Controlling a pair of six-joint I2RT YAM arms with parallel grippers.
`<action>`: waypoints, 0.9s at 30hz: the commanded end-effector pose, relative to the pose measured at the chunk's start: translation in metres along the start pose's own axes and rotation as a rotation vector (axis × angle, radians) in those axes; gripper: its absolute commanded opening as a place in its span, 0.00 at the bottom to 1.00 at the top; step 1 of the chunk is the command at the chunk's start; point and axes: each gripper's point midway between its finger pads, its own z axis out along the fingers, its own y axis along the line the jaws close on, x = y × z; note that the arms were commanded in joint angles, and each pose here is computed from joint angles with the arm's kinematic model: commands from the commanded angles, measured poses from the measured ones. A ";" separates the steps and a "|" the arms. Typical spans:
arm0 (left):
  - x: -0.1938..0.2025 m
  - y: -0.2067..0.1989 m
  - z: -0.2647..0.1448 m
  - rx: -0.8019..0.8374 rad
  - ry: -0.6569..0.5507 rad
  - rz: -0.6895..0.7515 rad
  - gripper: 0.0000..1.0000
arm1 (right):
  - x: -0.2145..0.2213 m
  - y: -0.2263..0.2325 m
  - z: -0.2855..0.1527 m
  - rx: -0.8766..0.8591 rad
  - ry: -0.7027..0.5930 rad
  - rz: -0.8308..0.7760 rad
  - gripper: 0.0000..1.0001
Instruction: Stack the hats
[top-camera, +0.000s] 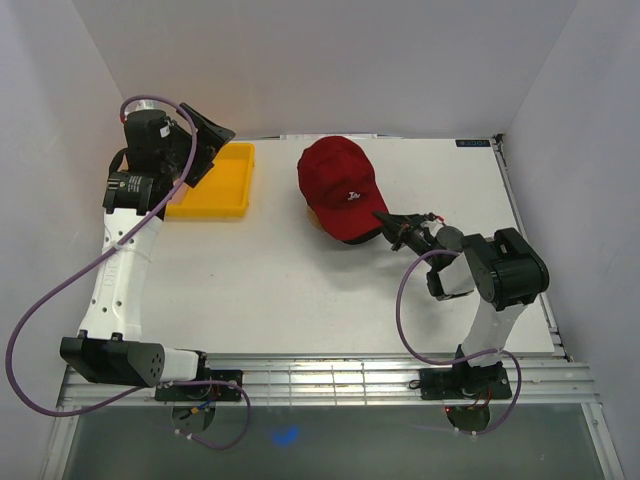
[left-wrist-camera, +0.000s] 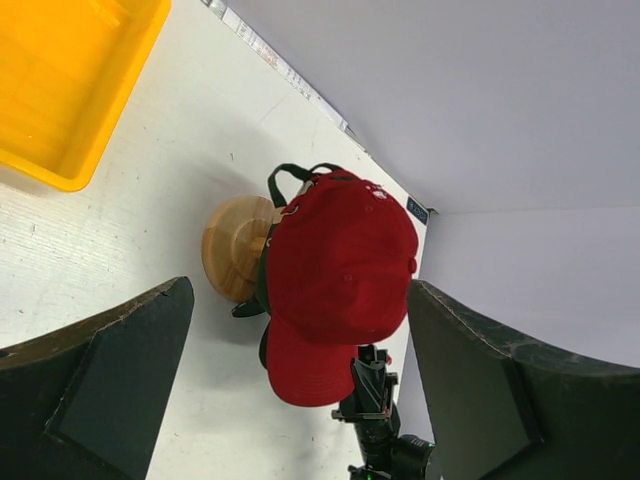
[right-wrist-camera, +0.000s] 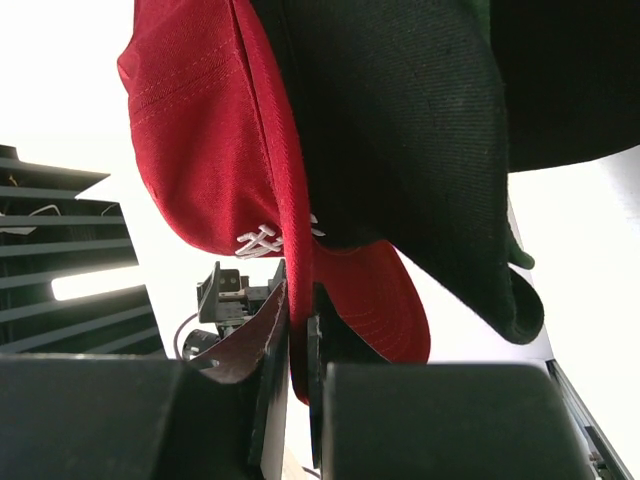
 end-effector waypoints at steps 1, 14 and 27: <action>-0.008 -0.001 -0.011 0.007 -0.037 0.021 0.98 | -0.004 -0.012 -0.011 0.018 0.005 0.032 0.08; -0.009 0.002 -0.015 0.002 -0.041 0.027 0.98 | -0.015 -0.017 -0.005 0.141 -0.014 -0.111 0.48; -0.004 0.002 -0.013 0.016 -0.022 0.017 0.98 | -0.003 -0.002 -0.012 0.145 -0.013 -0.222 0.54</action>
